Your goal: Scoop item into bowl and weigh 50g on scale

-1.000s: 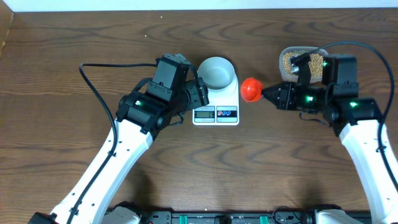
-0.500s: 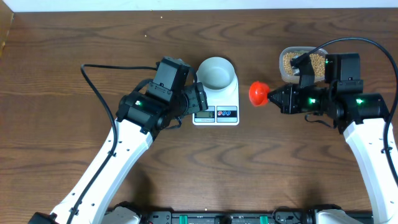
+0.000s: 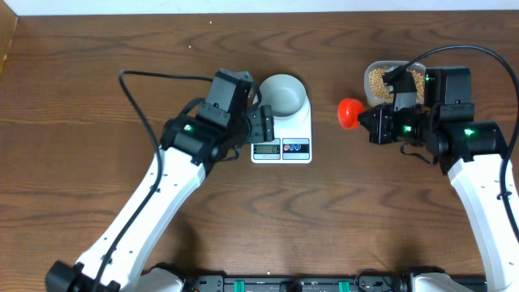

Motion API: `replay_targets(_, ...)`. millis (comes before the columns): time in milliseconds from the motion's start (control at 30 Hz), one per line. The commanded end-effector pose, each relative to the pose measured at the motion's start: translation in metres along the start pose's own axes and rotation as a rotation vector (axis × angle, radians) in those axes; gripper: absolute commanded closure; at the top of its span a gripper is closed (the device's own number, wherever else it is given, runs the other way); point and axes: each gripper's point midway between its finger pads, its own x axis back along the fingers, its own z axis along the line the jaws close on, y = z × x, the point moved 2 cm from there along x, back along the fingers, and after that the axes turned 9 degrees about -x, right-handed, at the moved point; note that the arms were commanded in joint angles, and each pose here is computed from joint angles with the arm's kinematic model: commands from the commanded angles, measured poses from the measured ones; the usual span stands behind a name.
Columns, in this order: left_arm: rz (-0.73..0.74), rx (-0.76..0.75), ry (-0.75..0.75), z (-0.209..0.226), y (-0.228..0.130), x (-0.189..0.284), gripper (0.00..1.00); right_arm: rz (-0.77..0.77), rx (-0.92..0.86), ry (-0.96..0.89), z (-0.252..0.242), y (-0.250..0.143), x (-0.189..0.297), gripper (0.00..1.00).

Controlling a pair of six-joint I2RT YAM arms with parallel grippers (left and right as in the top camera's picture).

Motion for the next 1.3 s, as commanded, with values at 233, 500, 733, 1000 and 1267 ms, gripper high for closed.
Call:
replay_targets(233, -0.012, -0.026, -0.022, -0.005, 0.013, -0.03, 0.49, -0.14, 0.003, -0.139, -0.033, 0.033, 0.016, 0.99)
replay_targets(500, 0.11, -0.077, -0.021, -0.022, -0.017, -0.064, 0.93, -0.178, -0.064, -0.186, -0.061, 0.04, 0.031, 0.99)
replay_targets(733, 0.191, -0.132, -0.024, -0.04, -0.043, -0.109, 0.93, -0.175, -0.078, -0.194, -0.065, 0.038, 0.032, 0.99)
replay_targets(1000, 0.257, -0.12, 0.004, -0.032, -0.06, -0.143, 0.93, -0.158, -0.087, -0.198, -0.066, 0.034, 0.032, 0.99)
replay_targets(1267, 0.291, -0.118, 0.018, -0.028, -0.07, -0.155, 0.93, -0.153, -0.089, -0.198, -0.066, 0.033, 0.032, 0.99)
